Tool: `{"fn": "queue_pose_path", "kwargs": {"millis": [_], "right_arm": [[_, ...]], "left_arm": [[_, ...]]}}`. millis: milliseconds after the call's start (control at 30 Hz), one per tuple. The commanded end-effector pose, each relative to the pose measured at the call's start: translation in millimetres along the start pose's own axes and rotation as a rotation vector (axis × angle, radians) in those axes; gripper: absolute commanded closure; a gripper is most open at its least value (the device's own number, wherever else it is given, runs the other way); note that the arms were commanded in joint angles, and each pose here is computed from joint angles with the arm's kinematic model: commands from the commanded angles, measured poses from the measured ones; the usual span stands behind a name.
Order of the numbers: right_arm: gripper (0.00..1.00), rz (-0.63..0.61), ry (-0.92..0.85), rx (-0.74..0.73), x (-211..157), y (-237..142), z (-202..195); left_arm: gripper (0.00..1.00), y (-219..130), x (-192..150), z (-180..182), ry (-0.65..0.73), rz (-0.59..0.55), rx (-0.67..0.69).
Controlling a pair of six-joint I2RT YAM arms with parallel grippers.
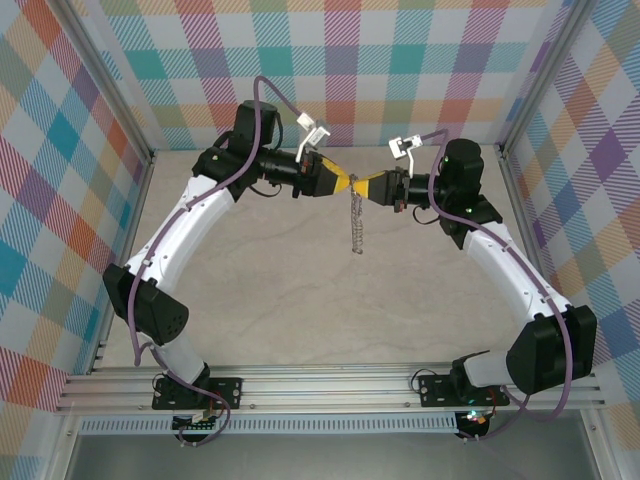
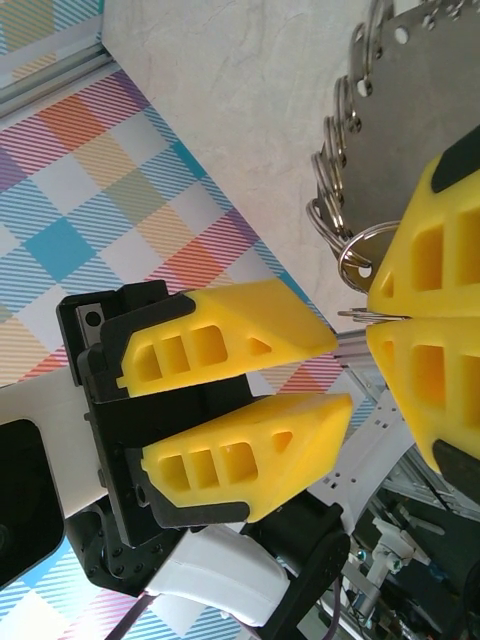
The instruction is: Put the keys on the keyring
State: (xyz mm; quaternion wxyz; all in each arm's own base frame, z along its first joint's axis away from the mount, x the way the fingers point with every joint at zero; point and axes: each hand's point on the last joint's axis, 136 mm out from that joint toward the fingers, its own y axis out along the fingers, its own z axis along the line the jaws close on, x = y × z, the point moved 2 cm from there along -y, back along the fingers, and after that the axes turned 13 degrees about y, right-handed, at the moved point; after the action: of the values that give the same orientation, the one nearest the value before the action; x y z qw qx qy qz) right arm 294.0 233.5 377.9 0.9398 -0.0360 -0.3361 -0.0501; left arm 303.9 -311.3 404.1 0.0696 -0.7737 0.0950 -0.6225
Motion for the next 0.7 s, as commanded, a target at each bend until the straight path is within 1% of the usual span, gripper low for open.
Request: {"fn": "queue_pose_path", "kwargs": {"millis": [0,267,667], "right_arm": [[1.00,-0.010,-0.044,0.026,3.3,-0.2,6.4],[1.00,-0.016,-0.045,0.037,5.2,0.4,8.6],[1.00,-0.029,-0.032,0.040,8.4,2.5,3.4]], "left_arm": [[0.79,-3.0,6.4,-8.4,0.018,-0.014,-0.041],[0.77,-0.4,1.8,-2.9,0.007,-0.008,-0.033],[0.78,8.6,-0.7,-5.1,0.000,-0.008,-0.062]]}}
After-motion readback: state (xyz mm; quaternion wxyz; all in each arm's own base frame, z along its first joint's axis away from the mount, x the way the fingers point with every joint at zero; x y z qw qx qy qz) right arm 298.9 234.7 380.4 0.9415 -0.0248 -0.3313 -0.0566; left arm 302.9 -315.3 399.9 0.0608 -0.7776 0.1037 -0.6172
